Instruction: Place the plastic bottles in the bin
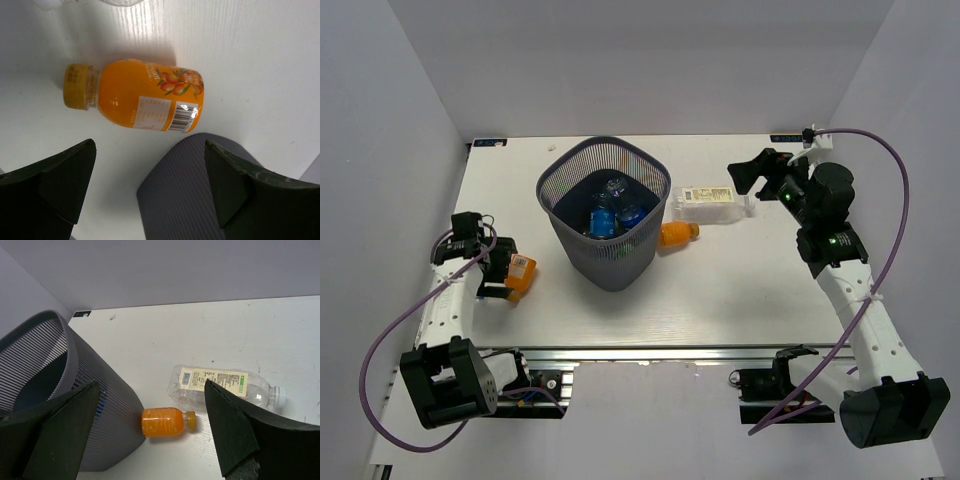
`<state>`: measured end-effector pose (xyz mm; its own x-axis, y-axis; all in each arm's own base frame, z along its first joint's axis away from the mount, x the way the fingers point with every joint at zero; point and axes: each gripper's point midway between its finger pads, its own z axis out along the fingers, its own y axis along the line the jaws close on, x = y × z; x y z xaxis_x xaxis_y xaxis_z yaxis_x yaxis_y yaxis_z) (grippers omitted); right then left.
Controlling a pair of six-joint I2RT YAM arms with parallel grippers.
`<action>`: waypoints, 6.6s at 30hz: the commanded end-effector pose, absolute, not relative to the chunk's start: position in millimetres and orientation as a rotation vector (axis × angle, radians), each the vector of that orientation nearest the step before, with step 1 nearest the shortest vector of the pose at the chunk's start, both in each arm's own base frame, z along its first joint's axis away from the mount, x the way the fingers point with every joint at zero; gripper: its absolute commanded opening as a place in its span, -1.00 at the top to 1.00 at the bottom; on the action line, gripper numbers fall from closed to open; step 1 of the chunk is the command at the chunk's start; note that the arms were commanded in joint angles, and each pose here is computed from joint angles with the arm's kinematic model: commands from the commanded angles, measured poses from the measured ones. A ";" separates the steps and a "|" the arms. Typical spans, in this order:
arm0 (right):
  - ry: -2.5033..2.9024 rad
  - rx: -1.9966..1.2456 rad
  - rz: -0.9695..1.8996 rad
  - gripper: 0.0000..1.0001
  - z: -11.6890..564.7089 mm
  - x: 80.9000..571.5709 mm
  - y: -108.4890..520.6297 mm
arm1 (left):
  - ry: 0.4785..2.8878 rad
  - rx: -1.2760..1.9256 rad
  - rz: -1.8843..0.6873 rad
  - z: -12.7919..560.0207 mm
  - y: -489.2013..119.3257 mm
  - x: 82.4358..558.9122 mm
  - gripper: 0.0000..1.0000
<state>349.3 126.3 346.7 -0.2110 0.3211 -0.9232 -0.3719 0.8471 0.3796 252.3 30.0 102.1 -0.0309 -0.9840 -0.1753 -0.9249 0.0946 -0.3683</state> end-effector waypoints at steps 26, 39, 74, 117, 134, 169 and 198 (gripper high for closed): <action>1.700 0.007 0.648 -0.79 332.1 361.5 113.6 | 1.956 -2.122 -0.220 36.5 22.9 257.6 -0.96; 1.712 0.069 0.597 -0.79 326.6 364.3 101.3 | 1.972 -1.970 -0.250 60.4 25.6 255.9 -0.10; 1.540 -1.025 0.699 -0.79 206.6 332.2 192.5 | 1.799 -0.366 -0.686 405.4 -126.1 399.0 0.12; 1.502 -1.659 0.542 -0.72 58.2 387.3 276.8 | 1.889 -1.323 -0.061 208.5 89.9 338.1 -0.96; 1.507 -1.562 0.440 0.11 134.6 392.4 269.3 | 1.942 -1.392 0.117 162.8 101.3 289.9 -0.96; 1.334 -1.084 0.548 -0.79 380.4 336.3 434.8 | 1.991 -1.361 0.068 150.3 89.8 282.4 -0.96; 1.481 -0.293 0.349 -0.79 390.0 380.3 113.5 | 2.109 -1.175 0.372 153.9 154.4 318.3 -0.96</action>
